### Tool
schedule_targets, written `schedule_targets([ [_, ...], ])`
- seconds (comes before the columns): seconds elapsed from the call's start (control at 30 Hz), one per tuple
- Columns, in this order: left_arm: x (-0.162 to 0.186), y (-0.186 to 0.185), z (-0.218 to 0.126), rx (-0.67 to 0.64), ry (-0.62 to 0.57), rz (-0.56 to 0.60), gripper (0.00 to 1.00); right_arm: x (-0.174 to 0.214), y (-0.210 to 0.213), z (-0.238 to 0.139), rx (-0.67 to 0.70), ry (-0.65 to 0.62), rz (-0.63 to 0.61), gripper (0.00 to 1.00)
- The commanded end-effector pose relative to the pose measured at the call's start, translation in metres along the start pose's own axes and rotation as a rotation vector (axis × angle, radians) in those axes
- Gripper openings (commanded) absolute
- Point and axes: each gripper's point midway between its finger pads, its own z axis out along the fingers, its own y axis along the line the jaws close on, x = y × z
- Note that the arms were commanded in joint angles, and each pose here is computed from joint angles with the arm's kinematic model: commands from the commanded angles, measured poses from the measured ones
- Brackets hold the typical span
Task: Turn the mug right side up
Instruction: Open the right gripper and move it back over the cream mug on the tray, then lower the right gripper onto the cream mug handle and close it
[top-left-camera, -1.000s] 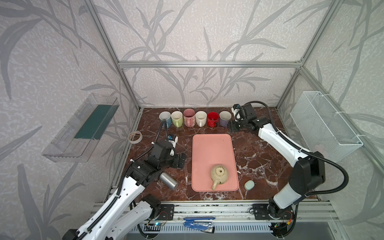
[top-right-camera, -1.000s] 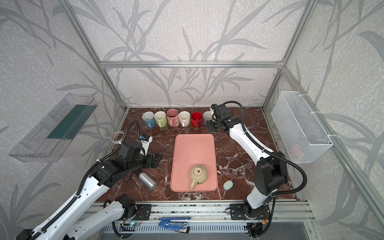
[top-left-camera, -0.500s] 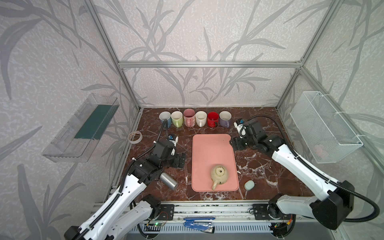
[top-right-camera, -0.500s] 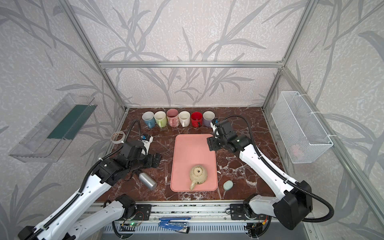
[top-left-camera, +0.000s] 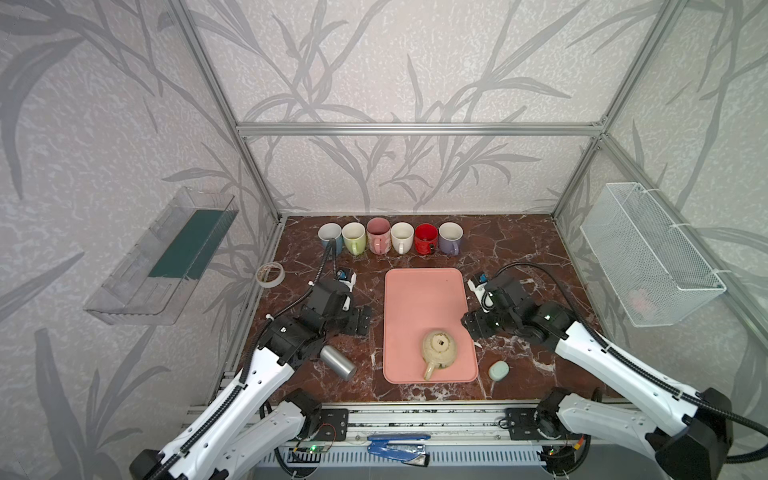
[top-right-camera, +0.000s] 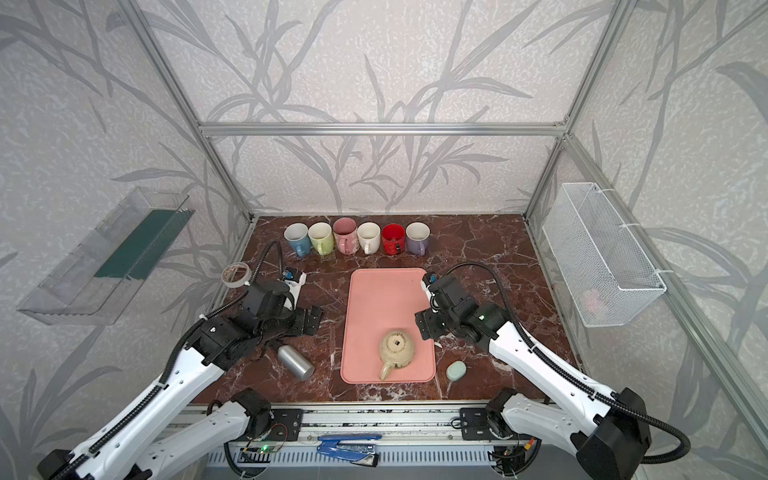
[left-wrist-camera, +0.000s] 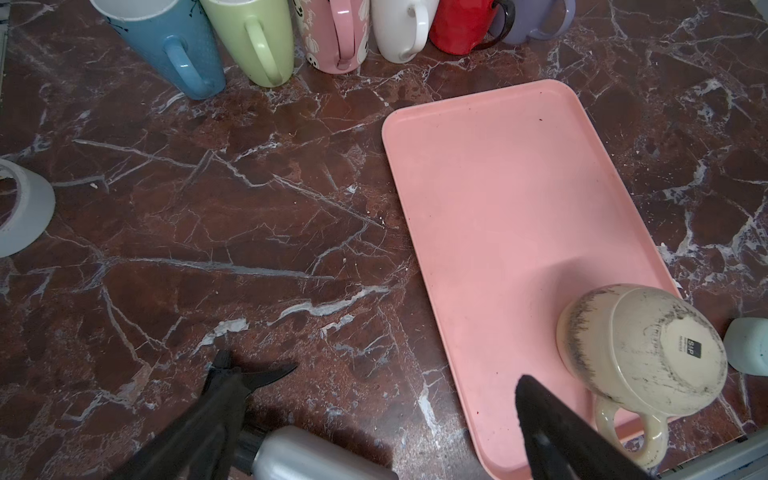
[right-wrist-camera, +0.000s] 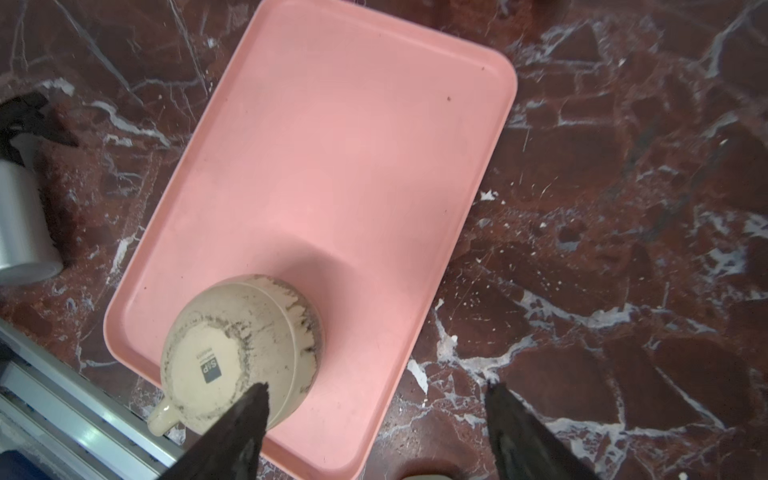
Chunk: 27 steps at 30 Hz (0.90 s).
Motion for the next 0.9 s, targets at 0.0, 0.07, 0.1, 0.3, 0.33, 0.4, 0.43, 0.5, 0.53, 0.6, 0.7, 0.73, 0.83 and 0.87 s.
schedule_targets([
  [0.0,0.009,0.005,0.003,-0.031,0.033,0.027,0.99,0.006,0.008,0.004,-0.024,-0.005,0.017,0.82],
  [0.07,0.009,0.006,0.003,-0.034,0.036,0.027,0.99,0.011,0.013,0.007,-0.041,0.004,0.015,0.81],
  [0.1,0.01,0.006,0.003,-0.034,0.037,0.026,0.99,0.016,0.016,0.008,-0.049,0.014,0.013,0.82],
  [0.3,0.01,0.006,0.004,-0.033,0.037,0.029,0.99,0.043,0.028,0.014,-0.081,0.062,-0.025,0.82],
  [0.33,0.01,0.005,0.004,-0.032,0.038,0.029,0.99,0.046,0.029,0.014,-0.085,0.07,-0.029,0.82],
  [0.4,0.01,0.005,0.004,-0.031,0.041,0.029,0.99,0.051,0.031,0.013,-0.095,0.077,-0.036,0.81],
  [0.43,0.011,0.005,0.004,-0.032,0.043,0.029,0.99,0.053,0.033,0.012,-0.102,0.078,-0.038,0.81],
  [0.5,0.01,0.005,0.004,-0.032,0.042,0.031,0.99,0.056,0.036,0.011,-0.116,0.079,-0.044,0.8],
  [0.53,0.01,0.005,0.004,-0.033,0.042,0.031,0.99,0.059,0.038,0.011,-0.122,0.085,-0.046,0.8],
  [0.6,0.011,0.005,0.005,-0.033,0.045,0.032,0.99,0.062,0.042,0.012,-0.132,0.094,-0.051,0.79],
  [0.7,0.011,0.005,0.005,-0.033,0.046,0.032,0.99,0.068,0.049,0.016,-0.144,0.104,-0.057,0.79],
  [0.73,0.011,0.005,0.005,-0.033,0.046,0.032,0.99,0.07,0.051,0.018,-0.147,0.108,-0.059,0.79],
  [0.83,0.011,0.005,0.006,-0.031,0.049,0.032,0.99,0.071,0.056,0.023,-0.15,0.115,-0.06,0.78],
  [0.87,0.012,0.005,0.006,-0.032,0.051,0.032,0.99,0.071,0.057,0.025,-0.151,0.118,-0.059,0.78],
])
